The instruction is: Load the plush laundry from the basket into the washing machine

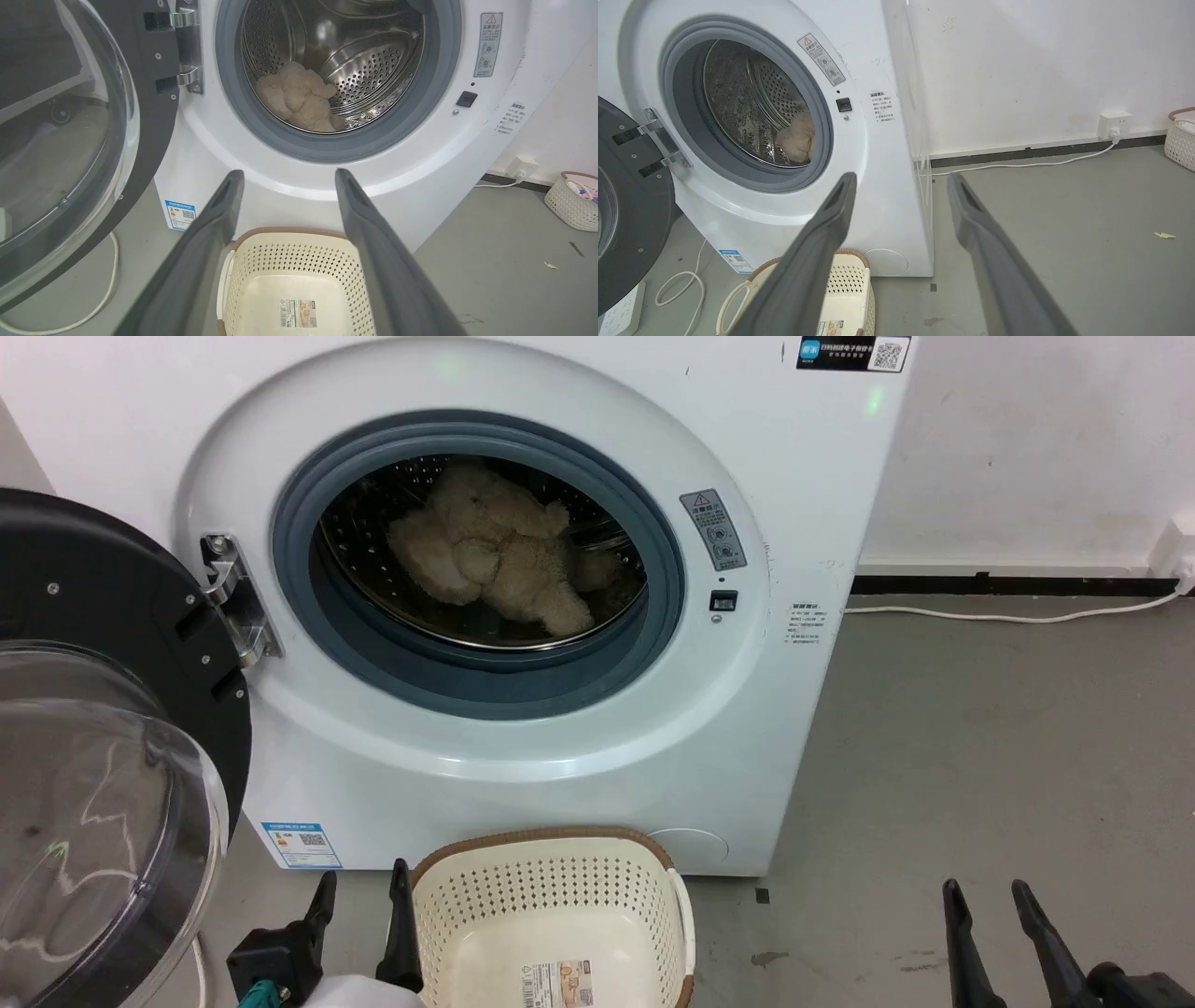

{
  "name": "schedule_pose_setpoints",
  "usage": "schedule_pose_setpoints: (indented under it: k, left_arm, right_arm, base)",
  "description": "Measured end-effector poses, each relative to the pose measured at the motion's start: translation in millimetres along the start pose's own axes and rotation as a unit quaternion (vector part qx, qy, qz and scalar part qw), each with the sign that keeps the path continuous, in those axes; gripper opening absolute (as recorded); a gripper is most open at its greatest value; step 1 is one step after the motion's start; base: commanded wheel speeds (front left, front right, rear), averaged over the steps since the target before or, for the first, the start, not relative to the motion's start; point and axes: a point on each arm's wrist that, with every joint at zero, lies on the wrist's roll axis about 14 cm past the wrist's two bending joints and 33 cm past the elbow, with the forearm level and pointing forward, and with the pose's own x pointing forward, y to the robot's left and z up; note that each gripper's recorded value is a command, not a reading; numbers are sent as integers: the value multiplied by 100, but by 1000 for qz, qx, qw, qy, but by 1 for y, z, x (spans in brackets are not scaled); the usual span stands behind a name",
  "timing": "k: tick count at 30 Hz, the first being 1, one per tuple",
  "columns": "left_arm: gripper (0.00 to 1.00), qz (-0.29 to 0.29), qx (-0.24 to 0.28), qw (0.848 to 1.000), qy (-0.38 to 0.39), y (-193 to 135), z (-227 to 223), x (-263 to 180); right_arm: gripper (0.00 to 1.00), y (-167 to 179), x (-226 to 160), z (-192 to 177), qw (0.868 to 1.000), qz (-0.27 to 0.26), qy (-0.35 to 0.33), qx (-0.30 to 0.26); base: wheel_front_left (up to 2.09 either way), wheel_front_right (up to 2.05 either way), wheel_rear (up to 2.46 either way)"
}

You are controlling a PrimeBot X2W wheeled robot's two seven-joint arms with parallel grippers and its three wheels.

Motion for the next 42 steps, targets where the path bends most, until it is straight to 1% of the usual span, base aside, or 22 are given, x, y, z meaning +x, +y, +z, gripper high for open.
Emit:
schedule_pose_setpoints:
  k: [6,15,21,26,39,40,42]
  left_arm:
    - [100,-1,0,1000,2,0,-1,-5]
    - [100,-15,10,1000,11,-4,-5,-8]
    - [100,-26,38,999,10,-7,-4,-8]
    - [100,-31,51,998,4,-9,-1,-6]
    - [100,-33,51,998,-5,-12,4,-4]
    - [0,-33,51,998,-4,-12,4,-4]
    - [0,-33,51,998,-3,-12,4,-4]
  right_arm:
    - [100,6,1,-6,1000,13,11,-16]
    - [100,12,3,-13,999,22,33,-18]
    - [100,13,3,-17,999,24,43,-17]
    - [100,13,3,-19,998,23,48,-17]
    - [100,15,4,-22,998,26,54,-14]
    - [0,15,4,-22,998,26,54,-14]
    - [0,15,4,-23,998,26,54,-14]
  base:
    - [0,0,0]
    - [0,0,0]
    - [0,0,0]
    - [0,0,0]
    - [0,0,0]
    - [0,0,0]
    - [0,0,0]
